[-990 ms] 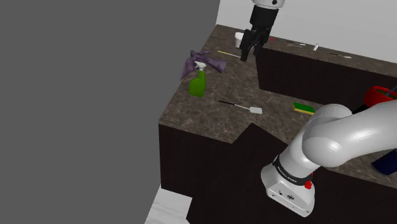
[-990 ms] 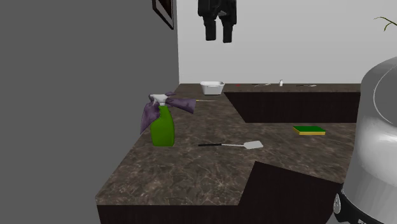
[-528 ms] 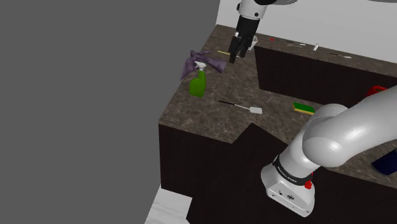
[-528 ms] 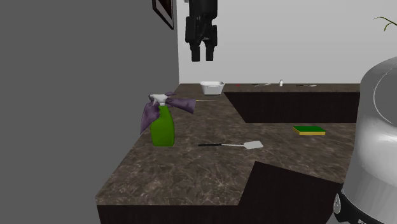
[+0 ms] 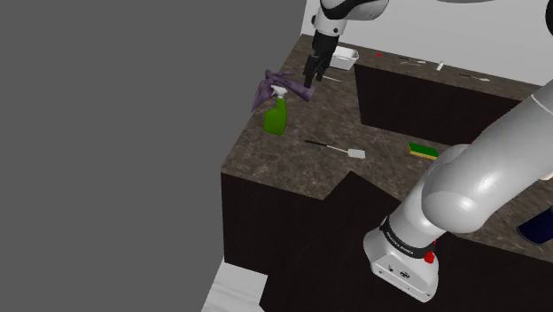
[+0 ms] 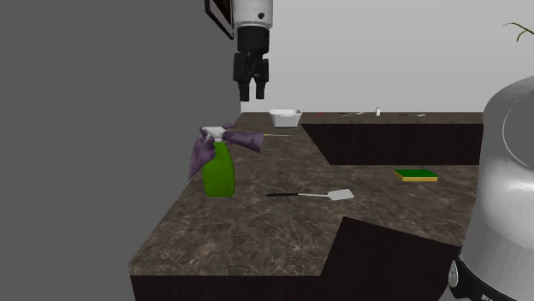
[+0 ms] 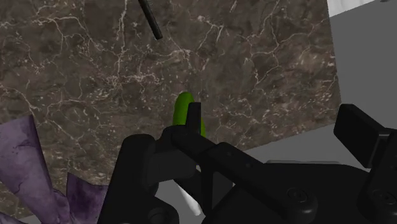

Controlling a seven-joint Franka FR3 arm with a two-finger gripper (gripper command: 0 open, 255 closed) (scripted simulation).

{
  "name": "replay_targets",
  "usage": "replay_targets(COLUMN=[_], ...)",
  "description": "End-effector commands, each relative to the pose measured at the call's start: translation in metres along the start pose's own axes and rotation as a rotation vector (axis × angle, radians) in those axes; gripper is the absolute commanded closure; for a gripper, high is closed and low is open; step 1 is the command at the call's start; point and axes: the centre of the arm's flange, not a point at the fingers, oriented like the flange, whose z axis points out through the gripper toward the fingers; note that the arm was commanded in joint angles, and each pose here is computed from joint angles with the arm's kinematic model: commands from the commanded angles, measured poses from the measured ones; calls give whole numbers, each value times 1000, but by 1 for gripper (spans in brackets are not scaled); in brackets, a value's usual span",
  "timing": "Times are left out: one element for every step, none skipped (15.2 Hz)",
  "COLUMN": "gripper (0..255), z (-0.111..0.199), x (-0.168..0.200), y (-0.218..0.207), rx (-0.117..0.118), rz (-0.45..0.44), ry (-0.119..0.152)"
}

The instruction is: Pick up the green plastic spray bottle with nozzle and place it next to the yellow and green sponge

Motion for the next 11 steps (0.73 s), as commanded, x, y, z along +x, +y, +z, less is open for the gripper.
replay_targets(gripper=[0, 0, 0, 0, 0, 0, 0, 0, 0, 0, 0], z=[16, 22, 28, 34, 40, 46, 52, 58, 64, 70, 76], x=[19, 29, 38, 48, 58, 68, 78, 88, 98, 108, 119], y=[15, 21, 27, 34, 40, 46, 51, 57, 62, 68, 73], rx=[5, 8, 11, 14, 17, 20, 23, 26, 29, 32, 35], rz=[-26, -39, -51, -63, -76, -88, -100, -113, -125, -137, -150], ry=[7, 10, 14, 17, 20, 24, 27, 30, 34, 37, 40])
